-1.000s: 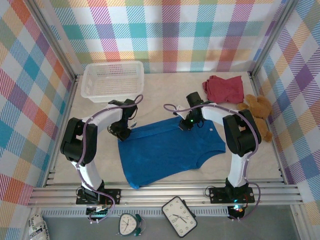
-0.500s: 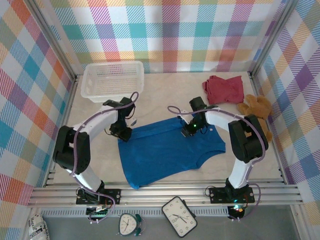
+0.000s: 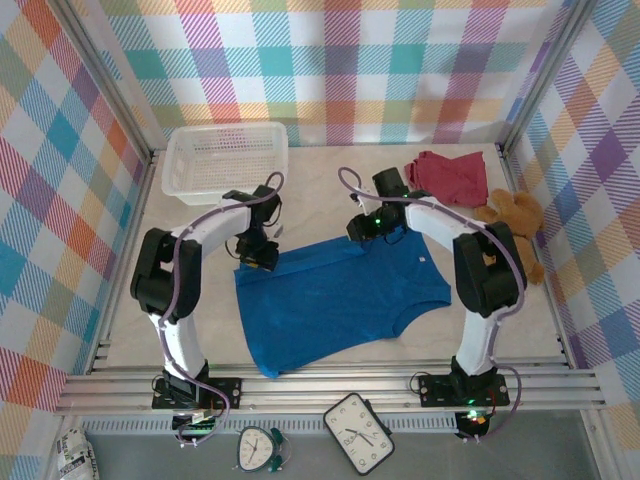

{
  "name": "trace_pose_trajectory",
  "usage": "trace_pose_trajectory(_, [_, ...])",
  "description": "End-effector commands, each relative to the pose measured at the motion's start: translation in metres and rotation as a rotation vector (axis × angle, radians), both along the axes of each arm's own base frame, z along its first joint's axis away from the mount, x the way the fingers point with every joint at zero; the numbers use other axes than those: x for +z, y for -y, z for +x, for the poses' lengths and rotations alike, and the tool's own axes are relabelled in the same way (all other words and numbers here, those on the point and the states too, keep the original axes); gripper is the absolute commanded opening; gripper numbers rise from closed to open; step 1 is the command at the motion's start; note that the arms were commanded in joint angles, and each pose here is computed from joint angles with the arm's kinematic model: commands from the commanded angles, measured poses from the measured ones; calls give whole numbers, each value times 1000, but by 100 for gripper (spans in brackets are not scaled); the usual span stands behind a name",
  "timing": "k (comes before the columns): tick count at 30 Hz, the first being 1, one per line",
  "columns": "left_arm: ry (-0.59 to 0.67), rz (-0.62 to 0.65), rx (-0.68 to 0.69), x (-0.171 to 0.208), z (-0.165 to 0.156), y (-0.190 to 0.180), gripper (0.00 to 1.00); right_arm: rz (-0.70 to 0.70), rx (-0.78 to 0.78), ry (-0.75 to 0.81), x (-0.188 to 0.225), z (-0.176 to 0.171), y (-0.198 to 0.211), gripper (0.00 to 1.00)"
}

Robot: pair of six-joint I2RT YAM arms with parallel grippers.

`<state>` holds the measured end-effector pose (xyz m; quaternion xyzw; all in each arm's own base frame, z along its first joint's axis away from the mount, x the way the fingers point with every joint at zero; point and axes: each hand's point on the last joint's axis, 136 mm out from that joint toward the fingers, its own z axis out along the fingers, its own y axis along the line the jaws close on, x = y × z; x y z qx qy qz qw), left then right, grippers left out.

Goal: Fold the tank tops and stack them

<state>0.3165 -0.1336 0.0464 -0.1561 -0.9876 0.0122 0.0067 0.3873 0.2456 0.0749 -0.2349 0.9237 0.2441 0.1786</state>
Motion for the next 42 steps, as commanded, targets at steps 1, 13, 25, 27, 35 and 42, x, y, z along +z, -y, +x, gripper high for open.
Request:
trace_pose_trajectory(1, [-10, -26, 28, -5, 8, 9, 35, 1, -19, -128, -17, -10, -7, 31])
trace_pose_trajectory(13, [-105, -105, 11, -8, -21, 18, 32, -38, 45, -218, -43, -32, -14, 28])
trace_pose_trajectory(25, [-142, -68, -6, -5, -45, -1, 29, -106, 72, -254, -49, -77, 14, 21])
trace_pose_trajectory(27, [-150, -66, -2, -3, -52, -4, 29, -116, 70, -260, -53, -81, 17, 21])
trace_pose_trajectory(35, [-197, -91, 52, -3, -69, -8, 28, -111, 52, -233, -48, -72, 15, 28])
trace_pose_trajectory(42, [-34, -190, 86, 43, -26, 8, 27, -5, 27, -166, -22, -55, -3, 31])
